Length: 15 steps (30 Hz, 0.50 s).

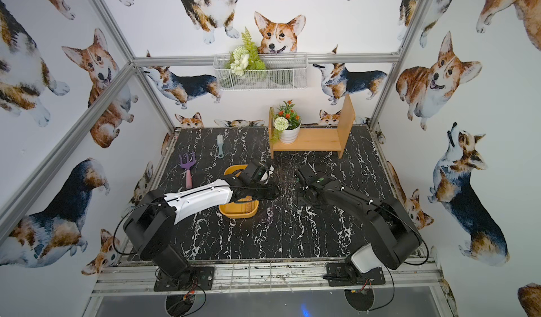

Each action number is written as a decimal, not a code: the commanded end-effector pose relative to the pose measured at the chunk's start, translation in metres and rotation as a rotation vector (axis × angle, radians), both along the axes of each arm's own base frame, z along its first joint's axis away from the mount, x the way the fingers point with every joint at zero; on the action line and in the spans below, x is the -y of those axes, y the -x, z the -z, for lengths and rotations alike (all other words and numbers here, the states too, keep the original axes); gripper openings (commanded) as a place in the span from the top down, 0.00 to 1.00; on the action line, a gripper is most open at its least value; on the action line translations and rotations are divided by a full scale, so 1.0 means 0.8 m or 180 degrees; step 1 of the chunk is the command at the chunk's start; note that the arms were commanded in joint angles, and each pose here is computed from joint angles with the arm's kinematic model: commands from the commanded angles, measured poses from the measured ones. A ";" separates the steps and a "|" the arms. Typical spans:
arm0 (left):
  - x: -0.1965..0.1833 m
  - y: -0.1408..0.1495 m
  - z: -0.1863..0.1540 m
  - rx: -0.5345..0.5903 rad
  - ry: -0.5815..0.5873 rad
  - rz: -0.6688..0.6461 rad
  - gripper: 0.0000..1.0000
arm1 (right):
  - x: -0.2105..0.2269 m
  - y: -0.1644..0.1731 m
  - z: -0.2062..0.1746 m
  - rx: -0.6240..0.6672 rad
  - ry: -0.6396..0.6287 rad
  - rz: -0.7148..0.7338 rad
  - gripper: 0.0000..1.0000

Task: Put the scattered rulers into the storage box
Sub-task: Adjust the storage box at the center of the board.

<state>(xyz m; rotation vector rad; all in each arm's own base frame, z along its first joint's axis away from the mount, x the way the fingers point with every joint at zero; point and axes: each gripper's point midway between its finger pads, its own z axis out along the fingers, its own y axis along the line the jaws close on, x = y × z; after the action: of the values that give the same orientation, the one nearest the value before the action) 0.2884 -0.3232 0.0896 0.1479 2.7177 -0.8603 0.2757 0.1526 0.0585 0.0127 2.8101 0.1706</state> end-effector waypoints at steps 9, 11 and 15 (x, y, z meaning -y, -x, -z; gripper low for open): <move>-0.060 -0.021 0.033 -0.0039 -0.0244 -0.0293 0.67 | -0.015 -0.007 0.013 -0.0113 -0.0007 -0.0175 0.51; -0.068 -0.024 0.035 -0.0047 -0.0259 -0.0321 0.67 | -0.019 -0.009 0.016 -0.0132 0.0022 -0.0217 0.52; -0.078 -0.027 0.038 -0.0062 -0.0288 -0.0355 0.67 | -0.028 -0.013 0.021 -0.0178 0.0052 -0.0287 0.52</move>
<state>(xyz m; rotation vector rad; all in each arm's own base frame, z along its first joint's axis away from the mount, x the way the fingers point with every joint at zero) 0.3101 -0.2662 0.0609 -0.0106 2.7532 -0.7328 0.2832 0.1702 0.0421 -0.0786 2.8695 0.1741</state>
